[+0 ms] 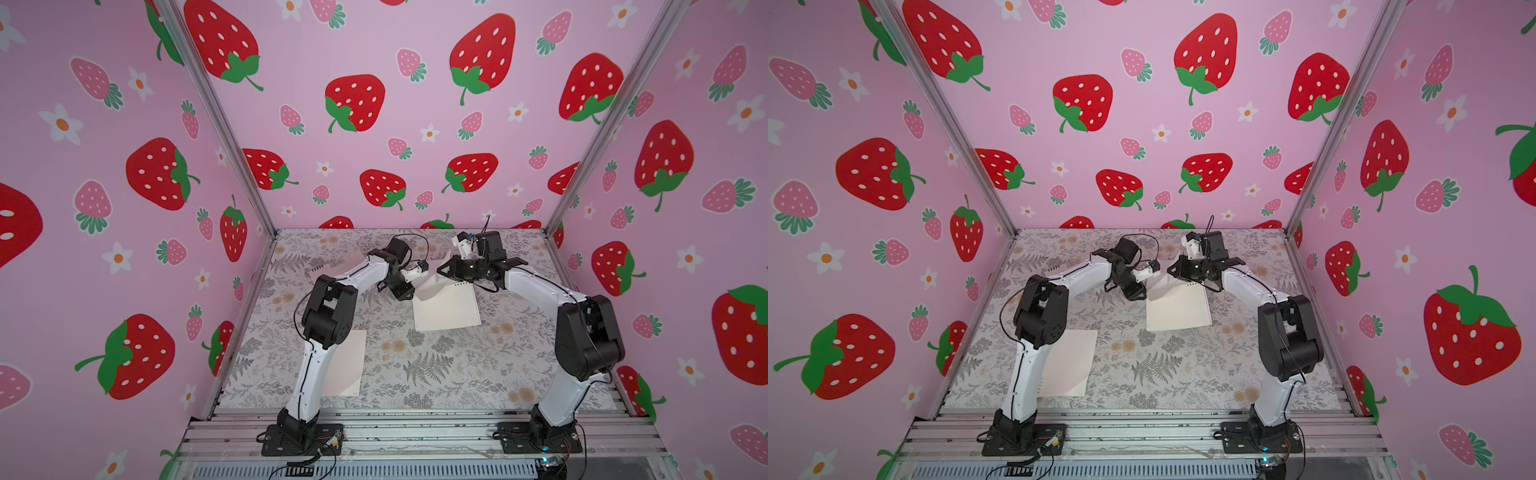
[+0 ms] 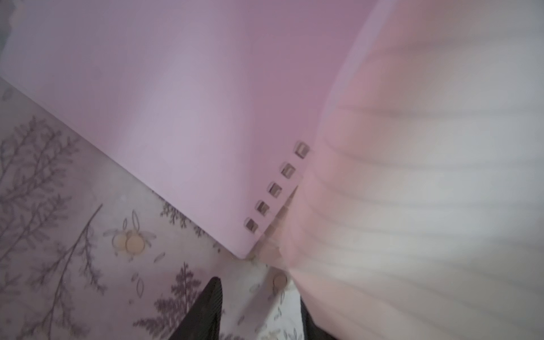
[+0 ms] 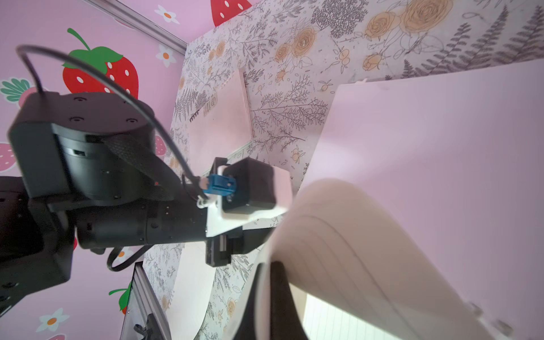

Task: Tear off pages from different notebooks
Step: Tear off the paper from the notebook.

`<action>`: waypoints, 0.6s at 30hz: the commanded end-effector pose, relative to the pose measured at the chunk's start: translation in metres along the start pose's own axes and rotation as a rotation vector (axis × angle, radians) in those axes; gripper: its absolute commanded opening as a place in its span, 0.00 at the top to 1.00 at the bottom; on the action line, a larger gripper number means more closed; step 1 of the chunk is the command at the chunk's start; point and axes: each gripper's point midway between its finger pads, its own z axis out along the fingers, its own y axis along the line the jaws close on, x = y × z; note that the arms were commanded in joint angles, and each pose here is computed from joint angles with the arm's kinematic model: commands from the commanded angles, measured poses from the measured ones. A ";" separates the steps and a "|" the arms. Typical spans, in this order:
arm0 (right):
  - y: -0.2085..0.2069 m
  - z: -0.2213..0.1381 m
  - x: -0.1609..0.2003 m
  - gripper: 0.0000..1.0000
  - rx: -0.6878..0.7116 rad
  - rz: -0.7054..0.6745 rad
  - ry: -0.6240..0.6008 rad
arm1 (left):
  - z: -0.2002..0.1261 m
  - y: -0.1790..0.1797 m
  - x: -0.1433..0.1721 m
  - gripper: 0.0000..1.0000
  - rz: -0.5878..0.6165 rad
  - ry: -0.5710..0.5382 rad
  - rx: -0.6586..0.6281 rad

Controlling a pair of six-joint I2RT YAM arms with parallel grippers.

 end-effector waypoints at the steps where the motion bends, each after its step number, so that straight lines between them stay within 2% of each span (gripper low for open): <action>1: 0.013 -0.007 0.019 1.00 -0.041 -0.020 0.065 | -0.051 0.008 -0.020 0.54 -0.010 -0.132 -0.071; 3: 0.006 -0.006 0.022 1.00 0.007 -0.004 0.062 | -0.068 0.005 -0.014 0.54 -0.034 -0.157 -0.117; 5: 0.002 -0.004 0.027 1.00 0.019 -0.006 0.060 | -0.078 -0.011 -0.011 0.49 -0.033 -0.235 -0.116; 7: 0.013 -0.004 0.036 1.00 -0.043 -0.071 0.100 | -0.083 -0.025 -0.010 0.46 0.006 -0.311 -0.117; 9: 0.021 -0.007 0.043 1.00 -0.088 -0.154 0.140 | -0.093 -0.016 -0.016 0.45 -0.012 -0.359 -0.156; 13: 0.023 -0.011 0.053 1.00 -0.103 -0.315 0.212 | -0.112 0.021 -0.035 0.41 -0.128 -0.309 -0.180; 16: 0.034 -0.013 0.055 1.00 -0.164 -0.471 0.250 | -0.098 0.022 -0.052 0.41 -0.096 -0.255 -0.146; 18: 0.045 -0.018 0.050 1.00 -0.203 -0.562 0.226 | -0.095 0.023 -0.067 0.31 -0.080 -0.297 -0.117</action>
